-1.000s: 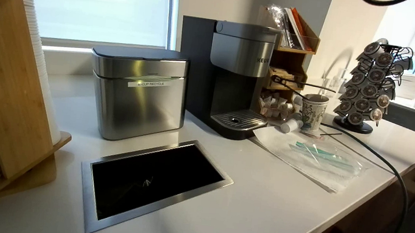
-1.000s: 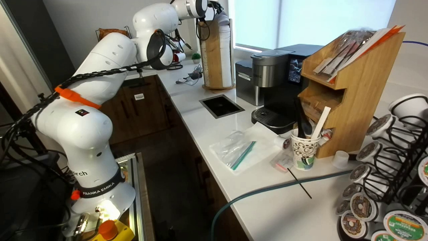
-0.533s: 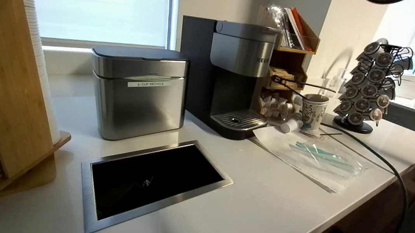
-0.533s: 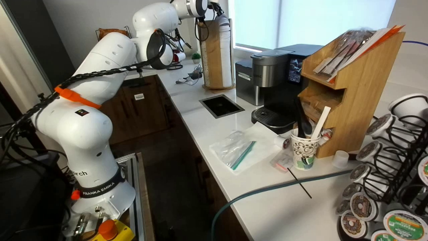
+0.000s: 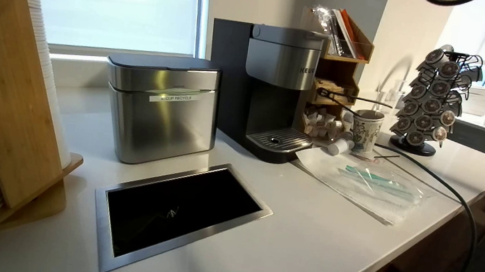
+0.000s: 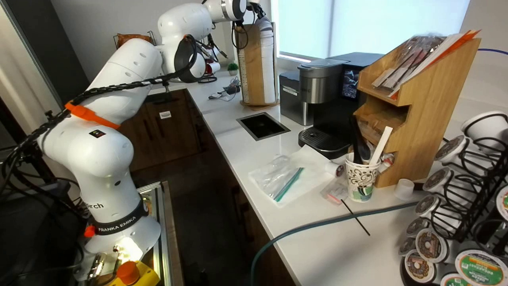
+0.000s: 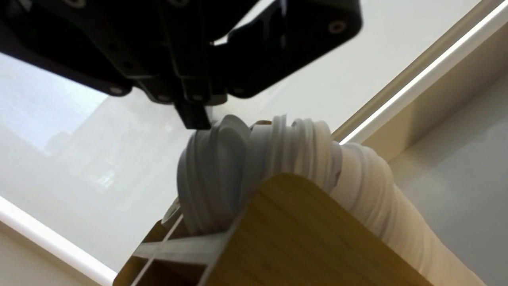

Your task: Remove one white lid from the wooden stand on the left.

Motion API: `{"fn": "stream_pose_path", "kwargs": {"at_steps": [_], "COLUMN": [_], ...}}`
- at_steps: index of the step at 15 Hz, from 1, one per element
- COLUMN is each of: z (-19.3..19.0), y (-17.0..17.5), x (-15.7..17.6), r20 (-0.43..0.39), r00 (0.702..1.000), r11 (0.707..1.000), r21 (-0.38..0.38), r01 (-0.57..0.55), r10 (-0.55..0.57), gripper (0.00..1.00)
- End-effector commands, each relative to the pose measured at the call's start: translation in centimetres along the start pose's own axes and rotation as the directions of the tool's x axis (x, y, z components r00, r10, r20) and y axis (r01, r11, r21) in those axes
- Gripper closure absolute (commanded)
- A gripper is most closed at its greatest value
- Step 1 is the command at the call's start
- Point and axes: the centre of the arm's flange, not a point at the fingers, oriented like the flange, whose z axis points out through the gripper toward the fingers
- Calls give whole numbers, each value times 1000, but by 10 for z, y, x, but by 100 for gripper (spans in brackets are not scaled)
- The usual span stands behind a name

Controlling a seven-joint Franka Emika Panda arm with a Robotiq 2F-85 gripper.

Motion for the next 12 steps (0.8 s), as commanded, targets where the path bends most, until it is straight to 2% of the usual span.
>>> {"fn": "stream_pose_path", "kwargs": {"at_steps": [1, 4, 8, 12], "z": [26, 24, 19, 22], "y": [-23, -27, -31, -33], "x": [2, 0, 1, -3], "r20": [-6, -49, -93, -62], "r00": [1000, 997, 994, 997], "r11": [997, 989, 981, 983], "r21": [70, 130, 179, 171], "r01": [28, 72, 70, 58], "r10": [-27, -67, -54, -49], "gripper": [100, 100, 100, 100]}}
